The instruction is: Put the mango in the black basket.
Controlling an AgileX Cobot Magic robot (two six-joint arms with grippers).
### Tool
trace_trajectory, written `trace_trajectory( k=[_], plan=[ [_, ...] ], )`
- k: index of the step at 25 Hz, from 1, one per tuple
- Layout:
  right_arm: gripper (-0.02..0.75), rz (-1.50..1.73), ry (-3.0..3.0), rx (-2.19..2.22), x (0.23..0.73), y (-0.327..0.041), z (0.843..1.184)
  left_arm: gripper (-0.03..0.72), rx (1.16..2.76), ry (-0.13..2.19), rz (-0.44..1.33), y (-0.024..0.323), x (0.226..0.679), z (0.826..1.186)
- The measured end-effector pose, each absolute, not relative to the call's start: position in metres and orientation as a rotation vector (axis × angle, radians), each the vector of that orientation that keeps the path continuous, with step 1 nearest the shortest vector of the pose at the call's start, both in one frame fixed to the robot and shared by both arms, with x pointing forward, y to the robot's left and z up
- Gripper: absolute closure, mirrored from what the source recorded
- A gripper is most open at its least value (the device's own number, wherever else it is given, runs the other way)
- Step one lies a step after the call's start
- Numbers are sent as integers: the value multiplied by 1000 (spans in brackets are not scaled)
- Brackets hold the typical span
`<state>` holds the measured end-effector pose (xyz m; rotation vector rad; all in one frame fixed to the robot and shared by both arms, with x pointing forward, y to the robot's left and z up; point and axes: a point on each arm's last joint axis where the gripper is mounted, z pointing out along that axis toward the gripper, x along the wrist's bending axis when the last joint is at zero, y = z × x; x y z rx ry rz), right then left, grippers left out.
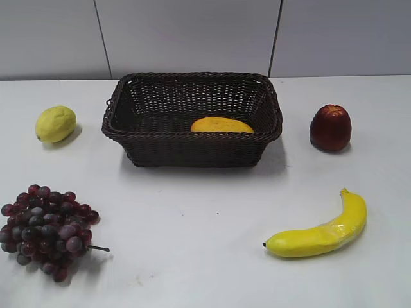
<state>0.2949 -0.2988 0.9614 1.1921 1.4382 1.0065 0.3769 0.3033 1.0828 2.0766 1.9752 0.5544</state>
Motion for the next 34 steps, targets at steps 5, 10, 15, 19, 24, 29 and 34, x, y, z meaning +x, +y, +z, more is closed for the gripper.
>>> trace_trajectory(
  k=[5,10,15,19,24,29,34],
  plan=[
    [172,1006,1438,1192,295,-299,961,138,2008,1919,634,306,335,1072],
    [172,1006,1438,1192,295,-299,961,141,1909,1834,742,308,302,1063],
    [172,1006,1438,1192,295,-299,961,141,1803,1740,846,310,279,1055],
    [172,1006,1438,1192,295,-299,961,141,1722,1669,918,310,265,1055],
    [172,1006,1438,1192,295,-299,961,143,1624,1589,998,312,246,1057],
    [172,1006,1440,1193,295,-299,961,145,1565,1541,1047,313,233,1057],
    [172,1006,1439,1193,295,-299,961,147,1563,1539,1049,313,233,1057]
  ],
)
